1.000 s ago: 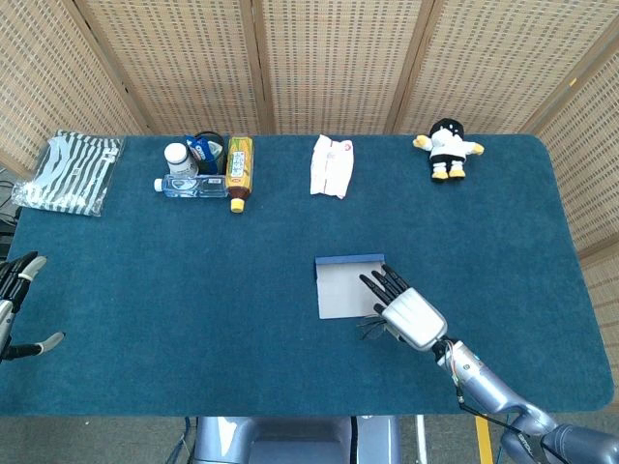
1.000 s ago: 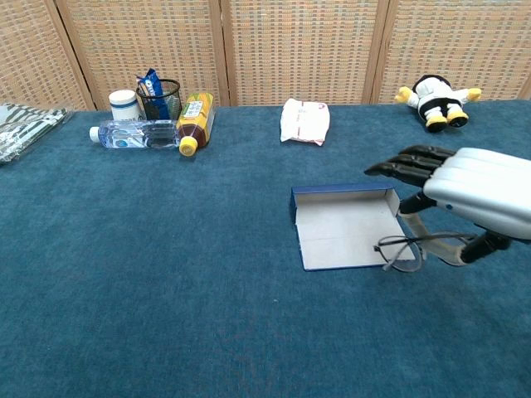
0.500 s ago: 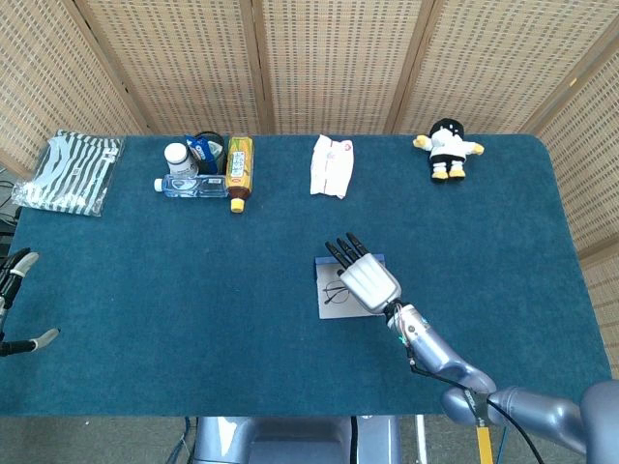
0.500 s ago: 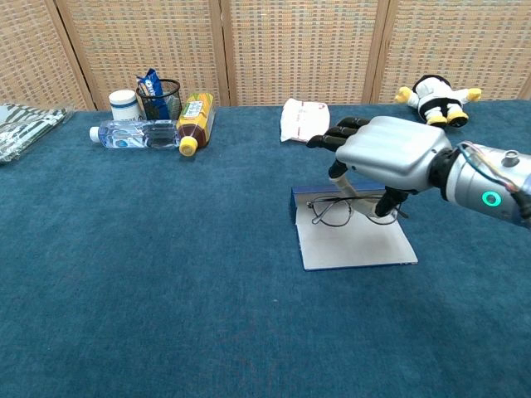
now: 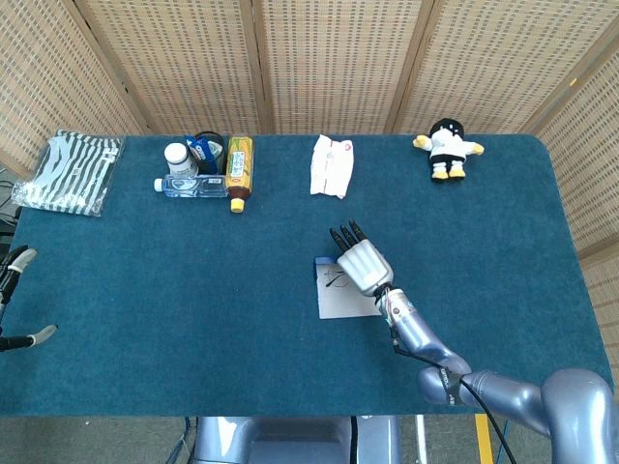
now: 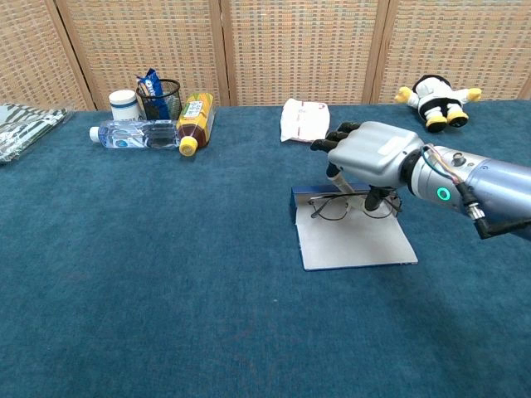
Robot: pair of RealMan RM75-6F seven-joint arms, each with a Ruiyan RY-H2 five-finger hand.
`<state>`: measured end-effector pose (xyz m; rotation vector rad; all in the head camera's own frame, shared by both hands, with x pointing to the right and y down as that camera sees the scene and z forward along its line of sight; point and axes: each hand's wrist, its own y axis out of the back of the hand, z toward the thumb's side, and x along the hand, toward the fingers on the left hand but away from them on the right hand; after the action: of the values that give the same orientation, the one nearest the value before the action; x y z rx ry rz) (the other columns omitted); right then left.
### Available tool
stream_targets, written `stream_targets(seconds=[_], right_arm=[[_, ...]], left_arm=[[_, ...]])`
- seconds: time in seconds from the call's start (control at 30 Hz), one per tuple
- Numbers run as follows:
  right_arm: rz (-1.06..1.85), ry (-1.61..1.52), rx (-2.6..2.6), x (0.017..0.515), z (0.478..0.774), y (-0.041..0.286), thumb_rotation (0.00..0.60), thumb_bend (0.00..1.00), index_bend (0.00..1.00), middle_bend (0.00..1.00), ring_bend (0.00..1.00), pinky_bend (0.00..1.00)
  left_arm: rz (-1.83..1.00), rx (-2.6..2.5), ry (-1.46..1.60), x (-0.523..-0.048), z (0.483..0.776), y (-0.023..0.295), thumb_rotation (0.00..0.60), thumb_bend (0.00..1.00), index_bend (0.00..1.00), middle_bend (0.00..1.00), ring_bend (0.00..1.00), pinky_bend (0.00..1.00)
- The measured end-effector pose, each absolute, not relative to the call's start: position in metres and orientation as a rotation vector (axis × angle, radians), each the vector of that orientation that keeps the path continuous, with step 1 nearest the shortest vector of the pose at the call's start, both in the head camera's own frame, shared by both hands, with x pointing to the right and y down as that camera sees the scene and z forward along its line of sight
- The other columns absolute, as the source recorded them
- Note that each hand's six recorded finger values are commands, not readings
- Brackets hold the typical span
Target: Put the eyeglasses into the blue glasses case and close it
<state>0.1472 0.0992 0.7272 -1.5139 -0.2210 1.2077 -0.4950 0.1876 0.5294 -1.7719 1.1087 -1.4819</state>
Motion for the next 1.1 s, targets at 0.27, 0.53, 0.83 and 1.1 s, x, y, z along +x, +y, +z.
stream_targets(seconds=[0.27,0.53,0.83,1.1], right_arm=[[1.223,-0.233,-1.512,0.152,0.729,0.098,0.6,0.56,0.6,0.04,0.0,0.0],[1.221,-0.261,-1.495,0.153,0.728,0.098,0.6,0.21,0.42,0.03,0.0,0.0],[1.213,-0.27,-1.474,0.154,0.728,0.101,0.6,0.18,0.41,0.02,0.0,0.0],[1.183,-0.3,-1.477,0.153,0.715,0.105,0.6,0.18,0.41,0.0,0.0,0.0]], left_arm=[[-1.49,-1.772,1.1,-0.494,0.532,0.187,0.6,0.0,0.0,0.0,0.0,0.0],[-1.49,-1.772,1.1,-0.494,0.531,0.187,0.6,0.0,0.0,0.0,0.0,0.0],[-1.483,-1.773,1.102,-0.494,0.53,0.188,0.6,0.0,0.0,0.0,0.0,0.0],[-1.476,-1.775,1.103,-0.493,0.529,0.188,0.6,0.0,0.0,0.0,0.0,0.0]])
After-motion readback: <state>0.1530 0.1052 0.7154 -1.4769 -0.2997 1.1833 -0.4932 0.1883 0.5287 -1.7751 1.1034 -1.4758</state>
